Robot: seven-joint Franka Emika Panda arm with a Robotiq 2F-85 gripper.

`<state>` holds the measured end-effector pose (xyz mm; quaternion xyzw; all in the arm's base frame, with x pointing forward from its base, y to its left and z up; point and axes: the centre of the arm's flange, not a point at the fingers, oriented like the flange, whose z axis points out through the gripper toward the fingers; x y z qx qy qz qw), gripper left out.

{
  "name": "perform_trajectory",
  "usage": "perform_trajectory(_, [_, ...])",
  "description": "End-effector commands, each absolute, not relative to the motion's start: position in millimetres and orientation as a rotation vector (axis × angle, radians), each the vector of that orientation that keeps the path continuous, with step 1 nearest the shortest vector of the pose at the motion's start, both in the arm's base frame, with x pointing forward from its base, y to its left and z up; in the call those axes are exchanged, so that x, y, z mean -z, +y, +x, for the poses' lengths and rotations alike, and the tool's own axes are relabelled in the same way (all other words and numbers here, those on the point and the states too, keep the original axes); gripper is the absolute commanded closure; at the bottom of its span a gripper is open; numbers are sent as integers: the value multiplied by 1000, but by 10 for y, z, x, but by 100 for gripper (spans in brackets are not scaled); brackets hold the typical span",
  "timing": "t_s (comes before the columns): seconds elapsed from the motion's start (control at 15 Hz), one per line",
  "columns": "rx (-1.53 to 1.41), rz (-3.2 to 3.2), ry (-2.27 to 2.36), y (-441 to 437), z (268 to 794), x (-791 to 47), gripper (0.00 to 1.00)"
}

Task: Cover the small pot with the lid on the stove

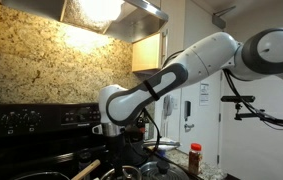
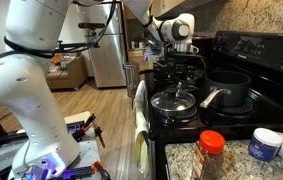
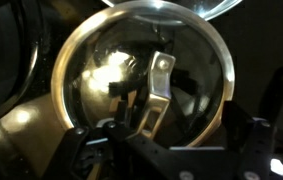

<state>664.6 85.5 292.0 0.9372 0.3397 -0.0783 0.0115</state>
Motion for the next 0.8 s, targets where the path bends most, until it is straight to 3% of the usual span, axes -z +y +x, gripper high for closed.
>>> perform_trajectory(0.0, [253, 2904, 1049, 940, 6682, -2824, 33])
perform_trajectory(0.6, [248, 2915, 1066, 938, 6732, -2878, 91])
perform_trajectory(0.73, [243, 2917, 1057, 928, 6694, -2961, 91])
